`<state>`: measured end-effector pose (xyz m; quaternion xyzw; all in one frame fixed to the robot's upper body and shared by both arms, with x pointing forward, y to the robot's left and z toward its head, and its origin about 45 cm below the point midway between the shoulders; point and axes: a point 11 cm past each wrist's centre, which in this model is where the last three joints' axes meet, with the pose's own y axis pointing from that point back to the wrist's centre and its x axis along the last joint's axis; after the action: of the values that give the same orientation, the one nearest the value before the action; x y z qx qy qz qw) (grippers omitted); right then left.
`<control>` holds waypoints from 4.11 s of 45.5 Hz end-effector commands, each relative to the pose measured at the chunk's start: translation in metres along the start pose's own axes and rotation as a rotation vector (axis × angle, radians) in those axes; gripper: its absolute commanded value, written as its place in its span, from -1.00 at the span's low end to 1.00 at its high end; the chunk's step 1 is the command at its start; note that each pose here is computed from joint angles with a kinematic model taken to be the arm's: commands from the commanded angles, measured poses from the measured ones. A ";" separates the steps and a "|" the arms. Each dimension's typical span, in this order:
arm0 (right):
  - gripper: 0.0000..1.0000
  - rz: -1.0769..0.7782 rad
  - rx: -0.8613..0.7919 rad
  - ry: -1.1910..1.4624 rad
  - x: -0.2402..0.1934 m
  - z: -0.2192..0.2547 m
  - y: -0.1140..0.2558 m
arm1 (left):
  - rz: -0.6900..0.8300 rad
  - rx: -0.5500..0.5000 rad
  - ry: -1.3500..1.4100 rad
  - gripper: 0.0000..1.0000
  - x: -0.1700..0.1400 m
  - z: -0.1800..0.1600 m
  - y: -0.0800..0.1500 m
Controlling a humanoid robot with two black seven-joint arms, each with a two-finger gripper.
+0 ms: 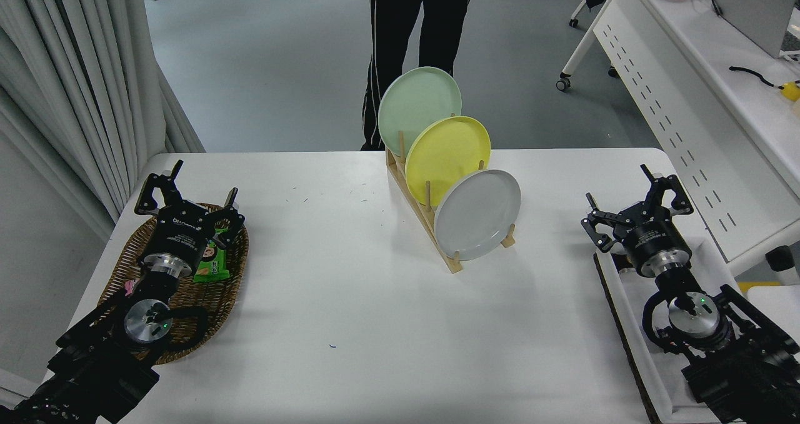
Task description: Place the plate on the table
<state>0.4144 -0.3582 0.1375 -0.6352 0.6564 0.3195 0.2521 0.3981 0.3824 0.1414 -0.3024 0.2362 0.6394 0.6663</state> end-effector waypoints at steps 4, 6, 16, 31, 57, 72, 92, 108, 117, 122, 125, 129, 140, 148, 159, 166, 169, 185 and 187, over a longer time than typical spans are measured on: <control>1.00 -0.003 -0.004 -0.001 0.000 0.002 0.000 | -0.002 0.001 0.001 1.00 0.000 0.000 0.000; 1.00 -0.002 -0.004 -0.001 -0.001 0.002 0.000 | -0.002 0.001 0.002 1.00 0.000 0.000 0.000; 1.00 -0.003 -0.004 -0.002 -0.001 0.003 0.000 | -0.001 0.000 0.001 1.00 0.000 0.000 0.000; 1.00 -0.003 -0.032 0.023 0.000 0.009 0.000 | -0.001 0.000 0.001 1.00 0.000 0.000 0.000; 1.00 0.006 0.007 0.057 -0.007 -0.015 -0.017 | -0.001 -0.001 0.002 1.00 0.000 0.000 0.000; 1.00 -0.020 -0.015 0.164 -0.016 -0.036 -0.025 | -0.001 0.000 0.001 1.00 0.000 0.000 0.000; 1.00 -0.026 -0.185 0.364 -0.020 -0.043 -0.027 | -0.001 0.000 0.001 1.00 0.000 0.000 0.000; 1.00 -0.120 -0.318 0.616 -0.045 -0.068 -0.020 | -0.001 0.000 0.001 1.00 0.000 0.000 0.000; 1.00 -0.165 -0.338 0.690 -0.065 -0.089 -0.017 | -0.001 0.000 0.001 1.00 0.000 0.000 0.000; 1.00 -0.188 -0.341 0.690 -0.075 -0.092 -0.014 | -0.001 0.000 0.001 1.00 0.000 0.000 0.000; 1.00 -0.186 -0.339 0.703 -0.077 -0.101 -0.013 | -0.001 0.000 0.001 1.00 0.000 0.000 0.000; 1.00 -0.176 -0.356 0.746 -0.080 -0.109 -0.014 | -0.001 0.000 0.001 1.00 0.000 0.000 0.000; 1.00 -0.134 -0.510 0.792 -0.091 -0.108 -0.018 | -0.003 0.000 0.001 1.00 -0.001 0.000 0.000; 1.00 -0.114 -0.667 0.803 -0.104 -0.091 -0.020 | -0.001 -0.001 0.002 1.00 0.000 0.000 0.000; 1.00 -0.064 -0.642 0.856 -0.136 -0.073 -0.040 | -0.001 0.000 0.001 1.00 0.000 0.000 0.000; 1.00 -0.068 -0.643 0.917 -0.146 -0.054 -0.048 | -0.001 -0.001 0.002 1.00 0.000 0.000 0.000; 1.00 -0.065 -0.639 0.918 -0.148 -0.049 -0.051 | -0.001 0.000 0.001 1.00 0.000 0.000 0.000; 1.00 -0.144 -0.698 0.945 -0.169 0.010 -0.059 | -0.001 0.000 0.001 1.00 0.000 0.000 0.000; 1.00 -0.150 -0.709 0.941 -0.169 0.017 -0.058 | -0.001 0.000 0.001 1.00 0.000 0.000 0.000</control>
<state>0.4821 -0.2660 0.2619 -0.7881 0.5263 0.1813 -0.2628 0.3981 0.3823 0.1415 -0.3030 0.2362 0.6389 0.6665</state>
